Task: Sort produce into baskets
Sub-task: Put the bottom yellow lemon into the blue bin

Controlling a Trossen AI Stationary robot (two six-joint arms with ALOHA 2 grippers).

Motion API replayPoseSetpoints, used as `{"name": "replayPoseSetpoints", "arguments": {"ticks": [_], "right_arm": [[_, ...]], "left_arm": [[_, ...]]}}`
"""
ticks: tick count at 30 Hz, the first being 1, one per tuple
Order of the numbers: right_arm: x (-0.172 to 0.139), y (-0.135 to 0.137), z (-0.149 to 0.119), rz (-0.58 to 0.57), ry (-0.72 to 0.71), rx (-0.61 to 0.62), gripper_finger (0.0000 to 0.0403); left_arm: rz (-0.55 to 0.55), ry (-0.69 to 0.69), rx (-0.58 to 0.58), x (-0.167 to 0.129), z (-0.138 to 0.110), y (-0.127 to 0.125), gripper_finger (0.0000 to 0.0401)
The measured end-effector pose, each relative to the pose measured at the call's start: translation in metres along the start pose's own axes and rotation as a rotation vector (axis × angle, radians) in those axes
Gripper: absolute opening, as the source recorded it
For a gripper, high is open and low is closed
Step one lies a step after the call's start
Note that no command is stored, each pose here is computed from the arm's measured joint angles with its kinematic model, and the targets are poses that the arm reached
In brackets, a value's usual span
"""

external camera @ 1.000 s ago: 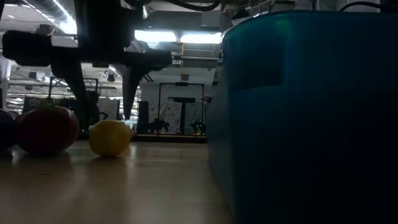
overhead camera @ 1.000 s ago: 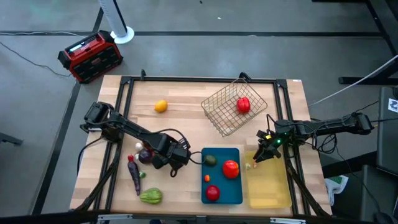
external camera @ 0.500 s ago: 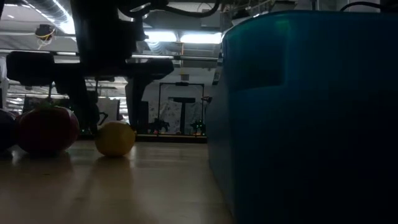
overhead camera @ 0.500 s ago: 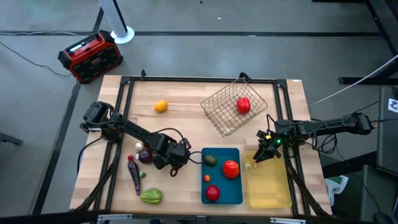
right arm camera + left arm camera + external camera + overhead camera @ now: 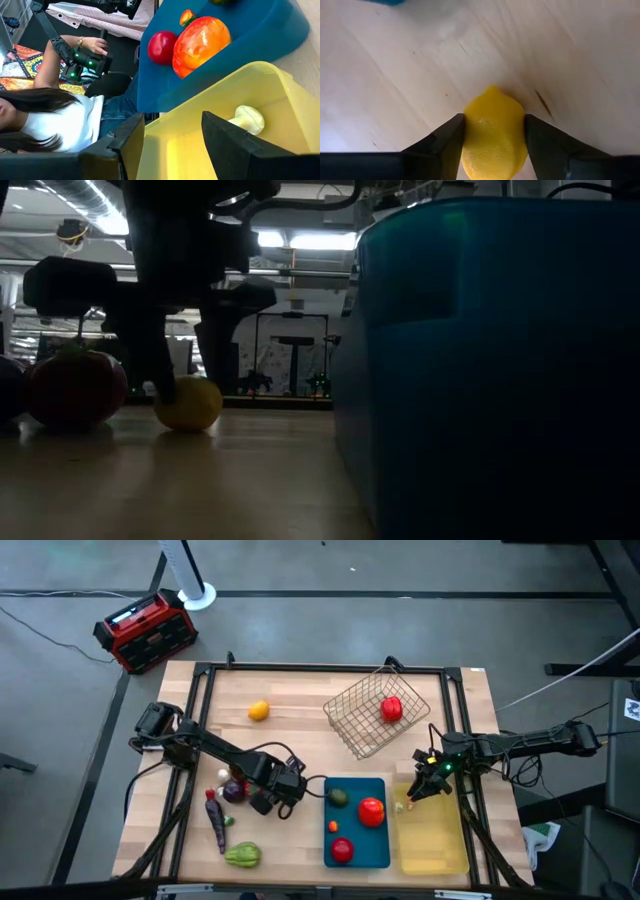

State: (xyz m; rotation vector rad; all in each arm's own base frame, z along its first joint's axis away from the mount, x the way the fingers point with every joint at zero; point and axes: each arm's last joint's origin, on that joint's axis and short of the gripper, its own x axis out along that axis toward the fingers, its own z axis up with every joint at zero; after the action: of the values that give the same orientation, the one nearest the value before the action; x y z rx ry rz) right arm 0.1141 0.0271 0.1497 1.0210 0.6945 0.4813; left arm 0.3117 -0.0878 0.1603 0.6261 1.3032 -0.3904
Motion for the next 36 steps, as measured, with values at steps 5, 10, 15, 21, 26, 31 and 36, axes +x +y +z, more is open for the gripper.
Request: {"name": "replayPoseSetpoints", "arguments": {"ticks": [5,10,15,21,26,31,36], "right_arm": [[0.000,0.000,0.000,-0.001,0.000,0.000,0.0198],[0.000,0.000,0.000,0.000,0.000,-0.002,0.0198],[0.000,0.000,0.000,0.000,0.000,-0.006,0.0198],[0.000,0.000,0.000,0.000,0.000,-0.007,0.0198],[0.000,0.000,0.000,0.000,0.000,-0.007,0.0198],[0.000,0.000,0.000,0.000,0.000,-0.008,0.0198],[0.000,0.000,0.000,0.000,0.000,-0.008,0.0198]], "left_arm": [[0.003,0.002,-0.100,0.000,0.000,0.001,0.0167],[0.005,-0.001,-0.179,-0.002,0.002,0.002,0.0172],[0.005,-0.031,-0.257,-0.008,0.009,0.008,0.0171],[0.025,-0.089,-0.355,-0.019,0.019,0.022,0.0173],[0.046,-0.154,-0.413,-0.035,0.029,0.036,0.0173],[0.073,-0.235,-0.439,-0.055,0.040,0.050,0.0174],[0.105,-0.397,-0.507,-0.069,0.056,0.059,0.0174]]}}
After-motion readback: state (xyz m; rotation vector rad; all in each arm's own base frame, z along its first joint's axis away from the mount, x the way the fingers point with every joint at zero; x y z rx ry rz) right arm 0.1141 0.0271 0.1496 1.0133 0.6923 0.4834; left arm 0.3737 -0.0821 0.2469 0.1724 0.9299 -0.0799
